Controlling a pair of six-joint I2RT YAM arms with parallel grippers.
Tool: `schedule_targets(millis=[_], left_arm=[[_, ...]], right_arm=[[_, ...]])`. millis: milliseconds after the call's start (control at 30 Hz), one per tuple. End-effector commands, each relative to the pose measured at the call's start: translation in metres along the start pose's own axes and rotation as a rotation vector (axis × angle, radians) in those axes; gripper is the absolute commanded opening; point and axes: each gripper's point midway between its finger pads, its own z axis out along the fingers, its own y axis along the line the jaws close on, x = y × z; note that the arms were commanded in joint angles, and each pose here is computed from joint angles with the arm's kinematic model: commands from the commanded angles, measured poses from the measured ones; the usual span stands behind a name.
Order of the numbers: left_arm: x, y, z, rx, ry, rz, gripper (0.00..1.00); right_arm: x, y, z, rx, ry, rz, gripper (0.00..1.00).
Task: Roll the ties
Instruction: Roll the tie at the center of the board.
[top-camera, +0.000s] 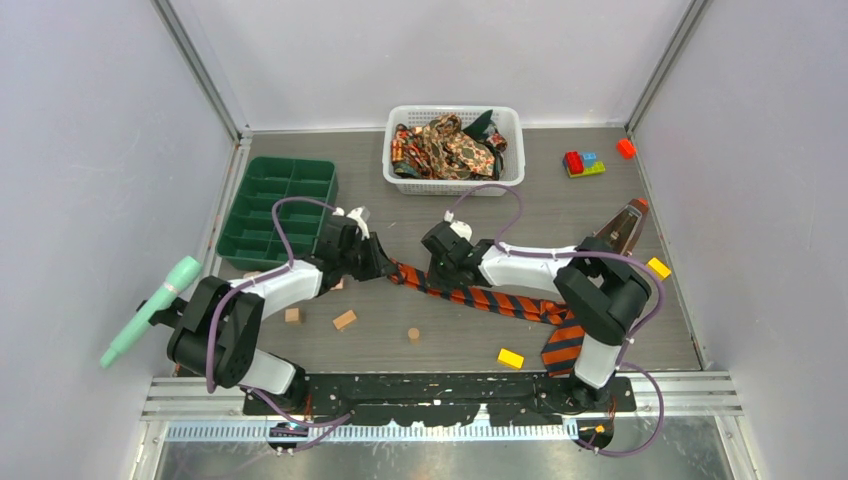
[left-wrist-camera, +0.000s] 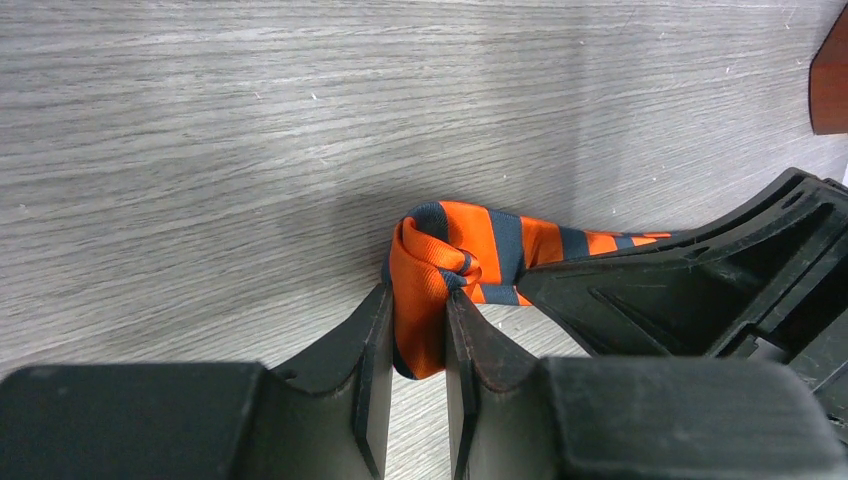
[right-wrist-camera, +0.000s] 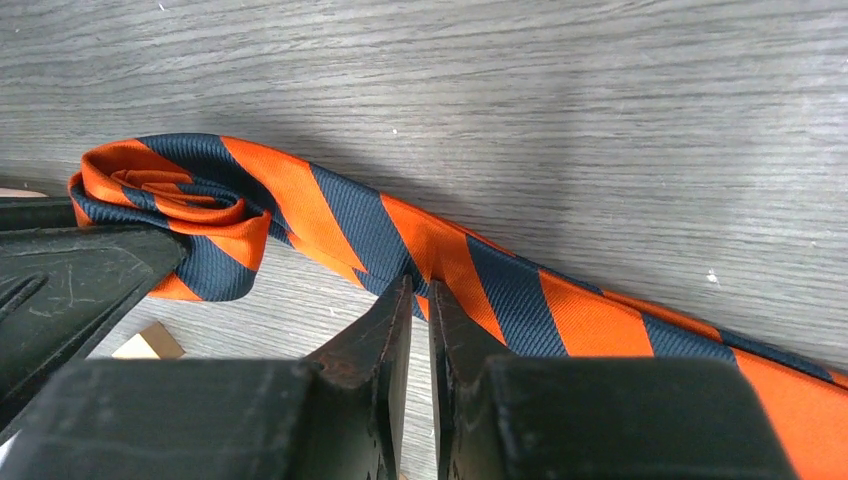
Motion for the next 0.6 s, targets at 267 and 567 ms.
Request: schedule_targets(millis=[267, 567], left_arm=[[-0.023, -0.013, 0.004, 0.061, -0.094, -0.067, 0.10], [-0.020, -0.007, 0.007, 0.043, -0.087, -0.064, 0.10]], right_arm=[[0.021, -0.017, -0.010, 0.049, 0.029, -0.015, 0.17], [0.022, -0.013, -0.017, 0.033, 0.032, -0.020, 0.17]])
